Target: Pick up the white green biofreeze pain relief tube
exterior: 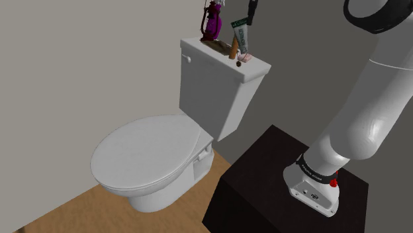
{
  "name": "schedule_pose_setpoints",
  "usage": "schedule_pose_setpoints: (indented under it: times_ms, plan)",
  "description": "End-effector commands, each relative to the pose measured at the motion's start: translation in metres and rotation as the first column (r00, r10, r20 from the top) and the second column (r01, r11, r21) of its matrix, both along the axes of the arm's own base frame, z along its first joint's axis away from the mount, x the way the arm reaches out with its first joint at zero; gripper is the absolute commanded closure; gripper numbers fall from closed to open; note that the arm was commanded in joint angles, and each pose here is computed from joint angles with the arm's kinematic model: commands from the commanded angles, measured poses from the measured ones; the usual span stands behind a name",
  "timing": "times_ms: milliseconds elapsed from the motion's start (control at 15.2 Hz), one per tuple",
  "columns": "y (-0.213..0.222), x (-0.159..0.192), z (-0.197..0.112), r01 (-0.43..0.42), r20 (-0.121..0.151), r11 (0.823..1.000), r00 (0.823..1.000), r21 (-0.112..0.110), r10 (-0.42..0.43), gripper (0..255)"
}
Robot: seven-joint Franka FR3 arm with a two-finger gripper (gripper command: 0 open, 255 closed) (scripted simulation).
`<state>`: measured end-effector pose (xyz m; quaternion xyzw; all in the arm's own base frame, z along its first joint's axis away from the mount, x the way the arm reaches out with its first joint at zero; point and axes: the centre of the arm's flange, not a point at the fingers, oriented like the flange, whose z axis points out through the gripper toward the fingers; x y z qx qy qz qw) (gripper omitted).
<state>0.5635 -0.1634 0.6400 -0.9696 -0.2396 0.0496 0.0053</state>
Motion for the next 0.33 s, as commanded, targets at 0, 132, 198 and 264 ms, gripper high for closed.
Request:
schedule_pose_setpoints:
  times_ms: [0, 132, 198, 264]
  plan:
    - [0.001, 0.0, 0.012, 0.0, 0.0, 1.0, 1.0, 0.0, 0.0, 255]
    - [0.001, 0.0, 0.023, 0.0, 0.0, 1.0, 1.0, 0.0, 0.0, 255]
    - [0.001, 0.0, 0.024, 0.0, 0.0, 1.0, 1.0, 0.0, 0.0, 255]
    - [0.001, 0.0, 0.024, 0.0, 0.0, 1.0, 1.0, 0.0, 0.0, 255]
